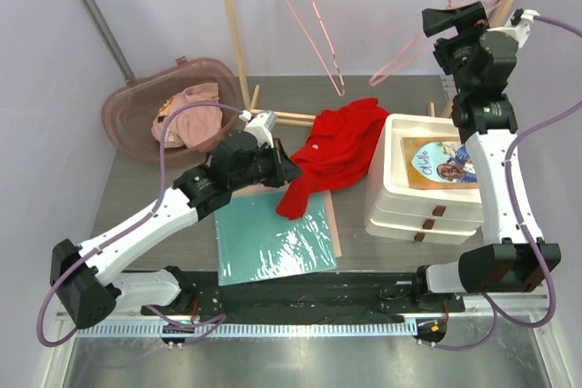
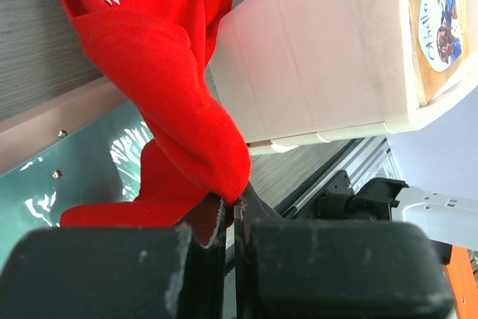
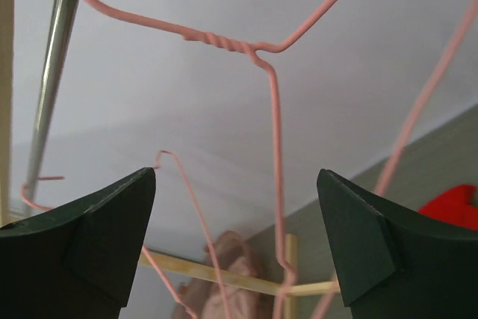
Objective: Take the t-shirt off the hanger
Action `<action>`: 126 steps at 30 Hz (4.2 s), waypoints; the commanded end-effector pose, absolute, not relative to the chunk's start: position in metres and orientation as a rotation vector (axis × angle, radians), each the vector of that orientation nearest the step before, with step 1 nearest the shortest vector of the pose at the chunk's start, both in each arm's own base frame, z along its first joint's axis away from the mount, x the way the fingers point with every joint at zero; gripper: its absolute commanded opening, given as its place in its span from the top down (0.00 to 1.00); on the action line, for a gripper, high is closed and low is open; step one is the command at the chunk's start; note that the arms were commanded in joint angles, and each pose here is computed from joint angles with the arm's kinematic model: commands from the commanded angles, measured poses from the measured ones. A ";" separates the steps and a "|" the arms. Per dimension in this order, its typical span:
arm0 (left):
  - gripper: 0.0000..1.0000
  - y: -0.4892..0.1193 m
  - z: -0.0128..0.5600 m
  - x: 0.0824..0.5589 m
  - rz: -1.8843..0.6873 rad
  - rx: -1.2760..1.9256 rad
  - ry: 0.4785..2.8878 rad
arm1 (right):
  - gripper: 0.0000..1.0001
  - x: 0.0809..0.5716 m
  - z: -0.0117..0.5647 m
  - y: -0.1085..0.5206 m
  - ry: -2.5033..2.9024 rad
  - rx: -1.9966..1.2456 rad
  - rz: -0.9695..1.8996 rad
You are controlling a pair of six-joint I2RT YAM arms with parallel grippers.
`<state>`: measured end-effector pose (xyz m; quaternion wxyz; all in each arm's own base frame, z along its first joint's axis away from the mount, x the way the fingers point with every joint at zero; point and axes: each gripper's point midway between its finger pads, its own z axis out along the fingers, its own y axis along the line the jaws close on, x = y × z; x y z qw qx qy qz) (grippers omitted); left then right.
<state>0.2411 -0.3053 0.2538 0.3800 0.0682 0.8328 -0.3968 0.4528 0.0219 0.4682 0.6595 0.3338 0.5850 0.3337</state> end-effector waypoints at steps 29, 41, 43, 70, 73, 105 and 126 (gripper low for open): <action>1.00 -0.233 0.383 0.262 -0.912 -0.037 1.836 | 0.00 0.225 0.399 0.264 1.469 -0.727 0.549; 1.00 -0.238 0.453 0.229 -1.097 0.057 1.717 | 0.00 0.268 0.340 0.286 1.215 -0.498 0.517; 1.00 -0.237 0.461 0.225 -1.119 0.056 1.700 | 0.00 0.276 0.335 0.291 1.204 -0.471 0.509; 0.75 -0.173 0.335 0.216 -0.759 -0.061 1.912 | 0.99 0.308 0.404 0.313 1.233 -0.289 0.798; 0.38 -0.206 0.329 0.210 -0.889 0.081 1.942 | 0.99 0.308 0.442 0.316 1.211 -0.309 0.858; 0.00 -0.286 0.390 0.189 -1.052 0.915 1.362 | 0.99 0.189 0.519 0.340 1.031 -0.780 1.624; 1.00 -0.174 0.393 0.272 -0.470 0.160 1.653 | 0.01 0.286 0.348 0.236 1.649 -0.227 0.737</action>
